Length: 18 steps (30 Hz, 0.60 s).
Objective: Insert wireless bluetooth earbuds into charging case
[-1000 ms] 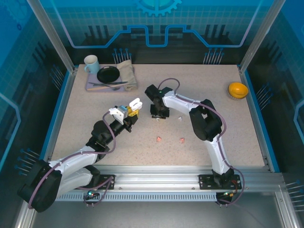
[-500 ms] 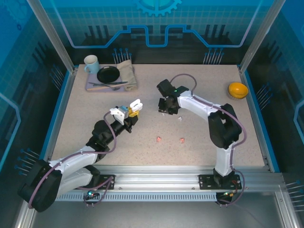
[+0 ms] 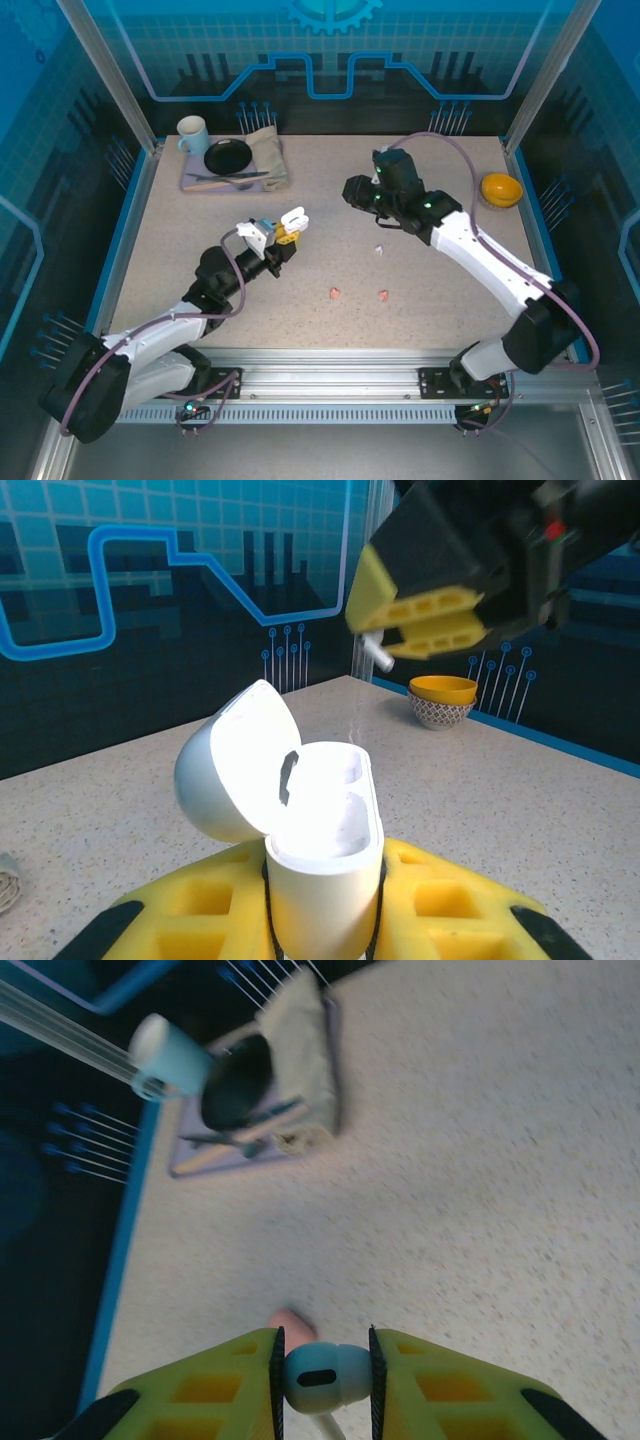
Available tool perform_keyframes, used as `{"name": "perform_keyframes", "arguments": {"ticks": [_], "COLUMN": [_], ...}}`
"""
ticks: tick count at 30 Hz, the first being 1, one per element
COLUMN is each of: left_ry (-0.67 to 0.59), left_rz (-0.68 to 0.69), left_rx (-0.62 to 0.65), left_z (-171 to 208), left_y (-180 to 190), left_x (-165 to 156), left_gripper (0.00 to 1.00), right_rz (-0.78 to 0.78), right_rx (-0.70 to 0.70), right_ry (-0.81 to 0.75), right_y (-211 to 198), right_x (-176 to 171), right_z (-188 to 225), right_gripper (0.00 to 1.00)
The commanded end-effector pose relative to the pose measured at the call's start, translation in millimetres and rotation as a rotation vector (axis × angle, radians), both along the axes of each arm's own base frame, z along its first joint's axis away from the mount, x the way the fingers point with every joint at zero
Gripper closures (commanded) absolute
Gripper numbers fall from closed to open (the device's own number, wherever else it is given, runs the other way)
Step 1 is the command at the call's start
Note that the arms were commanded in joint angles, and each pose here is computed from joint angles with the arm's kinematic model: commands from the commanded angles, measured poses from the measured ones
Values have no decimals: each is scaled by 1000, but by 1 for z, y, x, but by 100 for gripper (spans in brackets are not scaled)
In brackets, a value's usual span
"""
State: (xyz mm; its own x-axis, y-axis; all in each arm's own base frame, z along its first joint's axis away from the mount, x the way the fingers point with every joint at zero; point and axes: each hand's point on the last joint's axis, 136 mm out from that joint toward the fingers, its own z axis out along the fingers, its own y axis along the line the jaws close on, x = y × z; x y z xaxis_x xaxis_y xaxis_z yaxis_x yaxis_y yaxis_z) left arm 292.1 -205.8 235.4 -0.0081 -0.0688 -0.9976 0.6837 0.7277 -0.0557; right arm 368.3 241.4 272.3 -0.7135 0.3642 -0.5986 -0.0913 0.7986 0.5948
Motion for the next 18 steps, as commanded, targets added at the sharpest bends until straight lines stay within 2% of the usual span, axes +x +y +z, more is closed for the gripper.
{"name": "perform_keyframes", "arguments": {"ticks": [1,10,18], "left_ry": [-46,-73,-129], "left_rz": [-42,-104,-69], "left_rx": [-51,-52,-20], "left_z": [27,44,62], "left_y": [-9,-34,-49], "left_x": [3,17,31], "left_gripper": [100,100,100], "right_rz": [34,156,198], "right_rx": [100,247,299], "right_ry": [-183,-445,-544], "right_y": [1,24,47], "right_x": [-1,-34,-52], "right_z": [47,103,115], "right_gripper": [72,72,72]}}
